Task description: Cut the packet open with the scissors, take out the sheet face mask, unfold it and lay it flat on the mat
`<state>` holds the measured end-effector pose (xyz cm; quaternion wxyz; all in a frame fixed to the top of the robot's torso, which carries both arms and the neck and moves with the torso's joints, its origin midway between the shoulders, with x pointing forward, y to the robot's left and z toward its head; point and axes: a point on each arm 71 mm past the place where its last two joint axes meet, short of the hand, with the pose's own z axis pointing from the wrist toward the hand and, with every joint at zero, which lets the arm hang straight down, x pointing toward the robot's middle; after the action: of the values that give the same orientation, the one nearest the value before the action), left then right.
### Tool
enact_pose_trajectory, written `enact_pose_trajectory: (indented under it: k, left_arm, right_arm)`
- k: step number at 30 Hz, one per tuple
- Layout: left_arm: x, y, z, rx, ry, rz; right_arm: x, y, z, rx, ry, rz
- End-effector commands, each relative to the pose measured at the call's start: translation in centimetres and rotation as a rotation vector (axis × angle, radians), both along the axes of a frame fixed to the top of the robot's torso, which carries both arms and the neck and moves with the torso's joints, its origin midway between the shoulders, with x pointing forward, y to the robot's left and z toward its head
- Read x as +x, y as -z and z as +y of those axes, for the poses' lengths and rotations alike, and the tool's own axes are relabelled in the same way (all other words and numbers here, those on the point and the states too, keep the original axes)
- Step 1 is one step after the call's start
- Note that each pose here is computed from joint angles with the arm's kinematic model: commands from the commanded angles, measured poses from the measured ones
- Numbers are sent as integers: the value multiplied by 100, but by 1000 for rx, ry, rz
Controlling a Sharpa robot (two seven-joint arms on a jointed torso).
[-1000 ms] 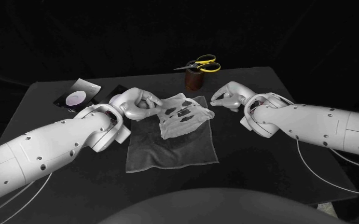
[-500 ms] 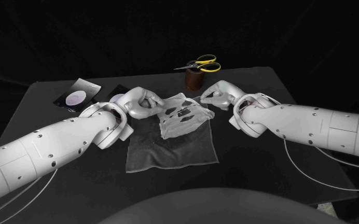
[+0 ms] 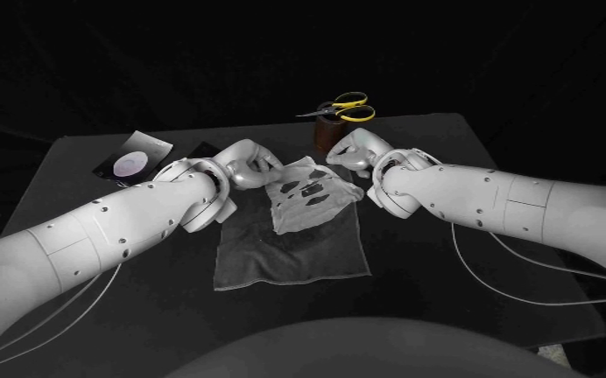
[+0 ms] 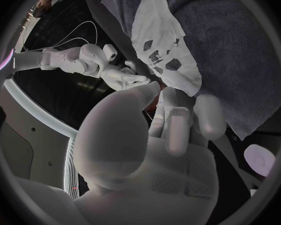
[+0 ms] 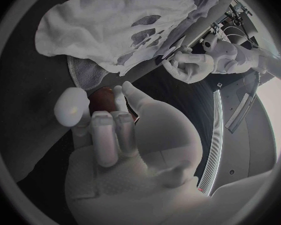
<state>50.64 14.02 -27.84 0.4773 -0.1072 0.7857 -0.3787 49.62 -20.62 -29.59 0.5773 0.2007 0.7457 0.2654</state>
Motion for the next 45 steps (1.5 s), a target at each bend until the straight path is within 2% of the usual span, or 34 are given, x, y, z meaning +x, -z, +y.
enact_pose_trajectory:
  k: [1,7,10,19,27,32,45]
  left_arm:
    - [54,15,-56,59,28,1]
    - [174,12,-168,82,54,-27]
    - [231,15,-246,98,82,-45]
    - [322,-3,-383,119,124,-109]
    - [386,37,-474,183,143,-110]
    - [414,51,-501,206,142,-111]
    - [448,38,-535,240,152,-103]
  right_arm:
    - [34,12,16,-5,15,20]
    - [50,-6,125,-19,-21,0]
    - [25,-32,203,-37,-70,-24]
    - [-112,-123,404,-75,-236,-112]
    - [-213,-140,576,-130,-345,-166]
    - [-239,-107,656,-170,-371,-168]
    - [-240,-14,722,-236,-375,-128]
